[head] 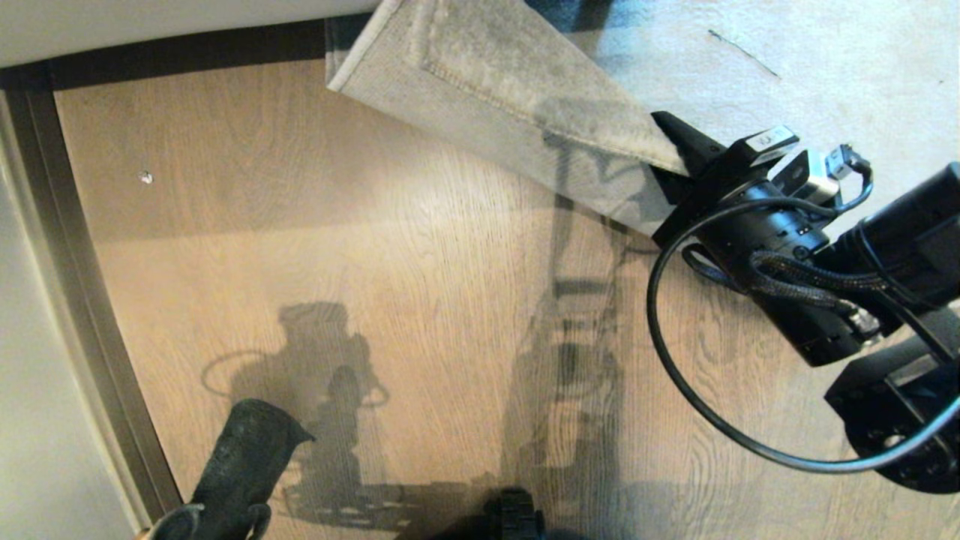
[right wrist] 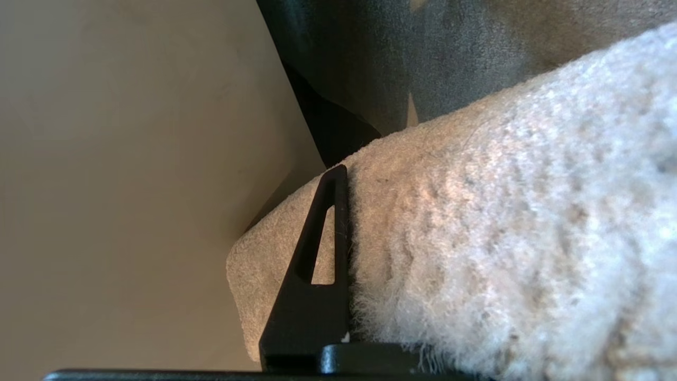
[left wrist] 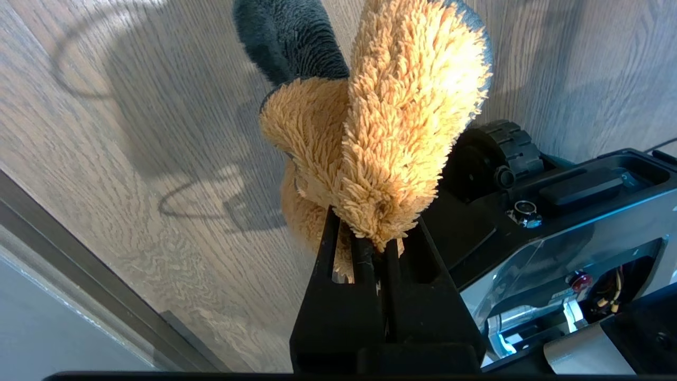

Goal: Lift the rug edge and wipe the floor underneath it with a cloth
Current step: Lay down the carpet

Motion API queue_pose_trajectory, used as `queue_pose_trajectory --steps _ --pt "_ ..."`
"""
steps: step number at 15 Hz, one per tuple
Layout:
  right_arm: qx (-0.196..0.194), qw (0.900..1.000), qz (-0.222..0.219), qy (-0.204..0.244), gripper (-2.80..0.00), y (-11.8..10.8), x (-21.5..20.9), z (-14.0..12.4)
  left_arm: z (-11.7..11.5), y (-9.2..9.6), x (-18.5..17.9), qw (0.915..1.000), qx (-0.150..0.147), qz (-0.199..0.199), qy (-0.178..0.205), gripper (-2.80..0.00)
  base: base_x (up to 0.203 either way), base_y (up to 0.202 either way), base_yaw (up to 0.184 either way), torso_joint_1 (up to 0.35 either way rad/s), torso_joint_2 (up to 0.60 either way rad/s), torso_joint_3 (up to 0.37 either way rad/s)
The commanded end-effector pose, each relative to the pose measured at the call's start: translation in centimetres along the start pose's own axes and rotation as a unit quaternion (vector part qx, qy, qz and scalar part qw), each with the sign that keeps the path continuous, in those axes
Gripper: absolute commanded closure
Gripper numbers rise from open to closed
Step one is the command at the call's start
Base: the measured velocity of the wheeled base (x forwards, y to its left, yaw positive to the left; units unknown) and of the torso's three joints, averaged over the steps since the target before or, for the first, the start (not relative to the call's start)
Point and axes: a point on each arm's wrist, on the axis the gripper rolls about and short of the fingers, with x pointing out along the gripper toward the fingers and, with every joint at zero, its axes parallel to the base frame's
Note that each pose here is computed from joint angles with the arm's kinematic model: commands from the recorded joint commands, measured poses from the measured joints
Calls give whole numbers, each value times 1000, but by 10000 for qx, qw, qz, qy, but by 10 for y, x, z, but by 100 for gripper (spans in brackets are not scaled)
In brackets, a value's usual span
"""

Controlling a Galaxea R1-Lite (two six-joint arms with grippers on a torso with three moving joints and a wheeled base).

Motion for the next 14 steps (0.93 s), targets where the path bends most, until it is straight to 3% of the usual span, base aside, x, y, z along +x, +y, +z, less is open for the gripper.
queue_pose_trajectory --steps 1,5,9,12,14 --pt "54 9997 247 -46 0 6 -1 1 0 0 0 10000 1 2 19 0 0 0 0 0 0 0" --pt "38 9999 121 -22 0 4 -9 1 0 0 0 10000 -8 32 27 0 0 0 0 0 0 0" --pt "32 9999 145 -27 0 9 -13 2 0 0 1 9947 -294 982 81 0 0 0 0 0 0 0" --pt "26 9999 167 -31 0 13 -16 3 0 0 1 9880 -439 1477 75 0 0 0 0 0 0 0" --pt "25 9999 152 -28 0 14 -20 4 -2 -2 -4 9852 -419 1639 -277 0 0 0 0 0 0 0"
